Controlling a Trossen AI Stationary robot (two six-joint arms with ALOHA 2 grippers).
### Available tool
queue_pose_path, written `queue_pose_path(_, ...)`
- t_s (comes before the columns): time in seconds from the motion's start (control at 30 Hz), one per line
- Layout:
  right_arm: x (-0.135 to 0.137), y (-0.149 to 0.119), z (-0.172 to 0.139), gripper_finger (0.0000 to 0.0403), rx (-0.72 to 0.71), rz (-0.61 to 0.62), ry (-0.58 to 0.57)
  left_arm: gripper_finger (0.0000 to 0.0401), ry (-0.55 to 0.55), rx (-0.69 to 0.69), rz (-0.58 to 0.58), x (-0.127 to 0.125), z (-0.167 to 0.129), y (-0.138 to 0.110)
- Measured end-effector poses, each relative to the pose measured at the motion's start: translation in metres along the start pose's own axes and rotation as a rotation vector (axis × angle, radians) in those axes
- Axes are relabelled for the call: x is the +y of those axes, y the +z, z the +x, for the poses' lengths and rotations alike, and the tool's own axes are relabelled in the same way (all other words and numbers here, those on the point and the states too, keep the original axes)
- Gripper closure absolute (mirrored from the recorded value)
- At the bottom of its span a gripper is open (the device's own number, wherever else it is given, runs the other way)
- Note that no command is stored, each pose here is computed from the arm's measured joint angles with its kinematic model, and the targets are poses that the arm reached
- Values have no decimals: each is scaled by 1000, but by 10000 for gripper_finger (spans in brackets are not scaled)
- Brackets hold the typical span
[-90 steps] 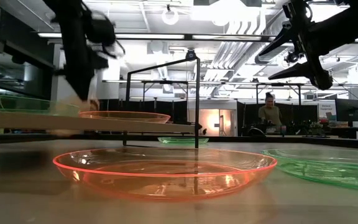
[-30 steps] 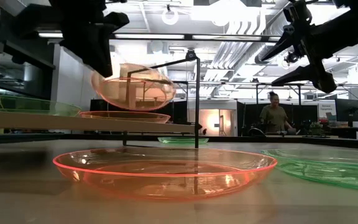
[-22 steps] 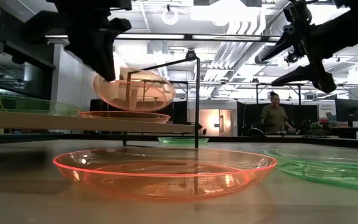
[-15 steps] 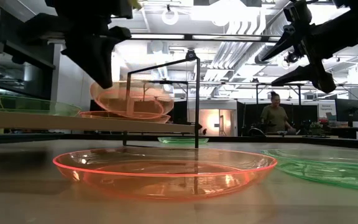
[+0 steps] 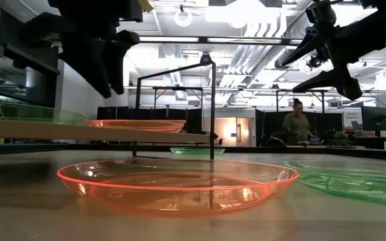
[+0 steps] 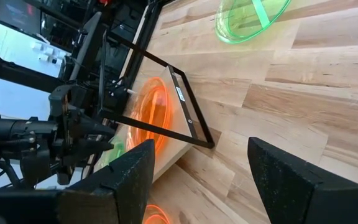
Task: Place and stack plates onto a shelf
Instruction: Stack the top green plate on top of the other green plate on the shelf
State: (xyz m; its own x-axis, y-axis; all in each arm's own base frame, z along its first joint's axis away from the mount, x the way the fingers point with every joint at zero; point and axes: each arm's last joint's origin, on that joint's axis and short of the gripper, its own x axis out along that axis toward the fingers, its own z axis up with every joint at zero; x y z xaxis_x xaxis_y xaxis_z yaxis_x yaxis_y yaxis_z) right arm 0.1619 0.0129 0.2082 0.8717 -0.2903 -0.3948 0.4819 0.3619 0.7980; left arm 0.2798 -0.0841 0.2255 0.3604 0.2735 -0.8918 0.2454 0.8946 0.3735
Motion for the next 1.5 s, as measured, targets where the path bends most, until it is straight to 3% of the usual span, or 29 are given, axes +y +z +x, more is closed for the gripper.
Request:
queue_pose_path(0.17, 4, 1, 0, 162, 13, 79, 47, 248, -64, 58, -10, 9, -18, 1)
queue_pose_path(0.23, 6, 1, 0, 163, 20, 124, 71, 247, -84, 36, -73, 20, -34, -1)
queue_pose_path(0.37, 10, 4, 3, 163, 22, 158, 55, 247, -105, -219, -364, 51, -78, -12)
queue_pose_path(0.5, 26, 18, 16, 162, 6, 123, -35, 247, -85, -555, -619, 77, -117, -42)
queue_pose_path(0.67, 35, 48, 53, 163, -41, 24, -258, 247, -47, -851, -830, 93, -137, -87)
queue_pose_path(0.8, 22, 76, 96, 163, -25, 37, -396, 247, -27, -970, -923, 95, -139, -111)
queue_pose_path(1.1, -13, 118, 190, 163, -22, 88, -595, 247, 121, -979, -1045, 95, -132, -125)
queue_pose_path(1.5, -40, 120, 254, 174, -6, 175, -716, 247, 155, -975, -1089, 98, -128, -117)
